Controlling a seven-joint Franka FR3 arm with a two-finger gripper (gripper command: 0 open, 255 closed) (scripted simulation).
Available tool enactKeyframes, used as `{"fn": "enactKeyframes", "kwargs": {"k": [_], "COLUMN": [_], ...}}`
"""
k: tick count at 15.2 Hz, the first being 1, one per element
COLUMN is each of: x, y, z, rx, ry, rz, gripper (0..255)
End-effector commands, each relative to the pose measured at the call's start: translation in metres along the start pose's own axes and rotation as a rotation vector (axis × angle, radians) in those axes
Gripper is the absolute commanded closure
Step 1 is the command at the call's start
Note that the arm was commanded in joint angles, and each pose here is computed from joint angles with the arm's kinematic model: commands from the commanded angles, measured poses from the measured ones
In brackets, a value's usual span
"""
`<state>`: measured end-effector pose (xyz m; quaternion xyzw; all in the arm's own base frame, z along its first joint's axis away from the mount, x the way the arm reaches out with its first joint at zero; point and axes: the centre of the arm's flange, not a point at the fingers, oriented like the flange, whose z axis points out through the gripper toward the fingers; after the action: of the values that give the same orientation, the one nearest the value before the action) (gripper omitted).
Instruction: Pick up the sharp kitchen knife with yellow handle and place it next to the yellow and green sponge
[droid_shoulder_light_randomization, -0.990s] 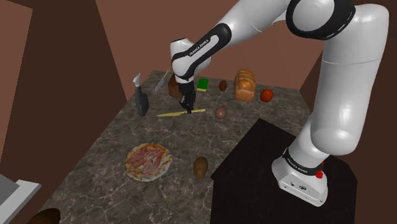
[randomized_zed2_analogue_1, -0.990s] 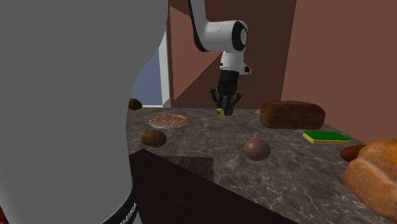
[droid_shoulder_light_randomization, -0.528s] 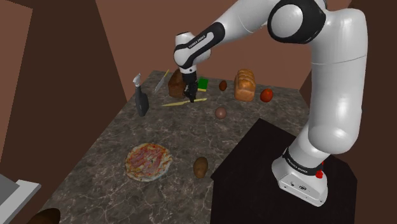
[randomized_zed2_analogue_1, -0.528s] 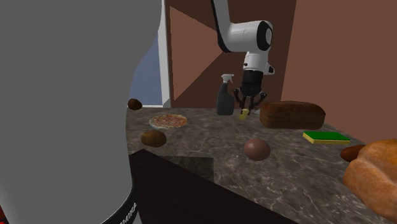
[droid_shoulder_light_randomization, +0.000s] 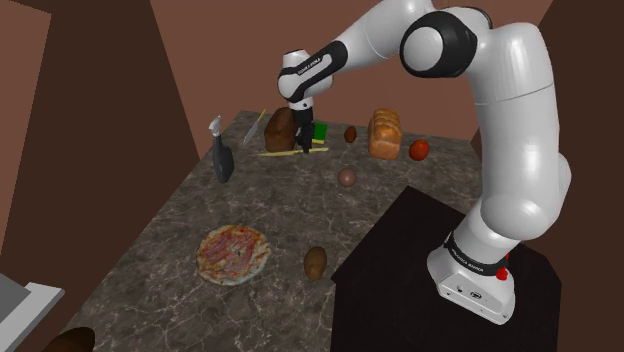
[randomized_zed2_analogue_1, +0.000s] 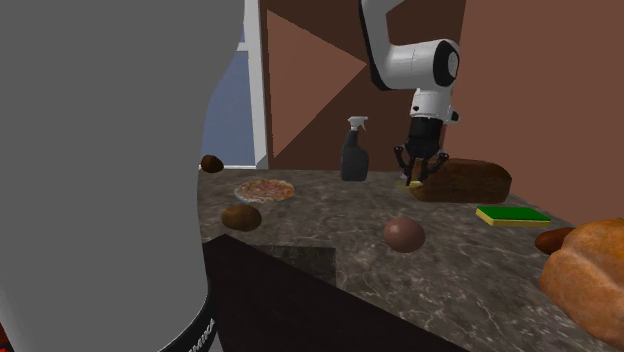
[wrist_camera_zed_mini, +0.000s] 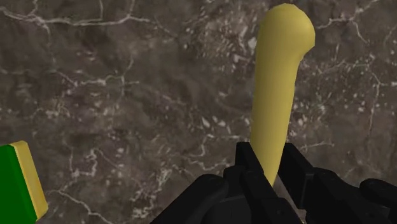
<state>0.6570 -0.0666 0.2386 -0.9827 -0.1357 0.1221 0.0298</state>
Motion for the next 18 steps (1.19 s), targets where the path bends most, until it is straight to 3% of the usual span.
{"fn": "enactKeyframes", "kwargs": {"k": [1,12,18], "x": [0.002,0.016,0.016], "y": [0.002,0.007,0.007], "z": [0.01,0.066,0.066], "rx": [0.0,0.0,0.0], "ry": [0.0,0.0,0.0], "rz": [0.0,0.0,0.0], "gripper": [255,255,255]}}
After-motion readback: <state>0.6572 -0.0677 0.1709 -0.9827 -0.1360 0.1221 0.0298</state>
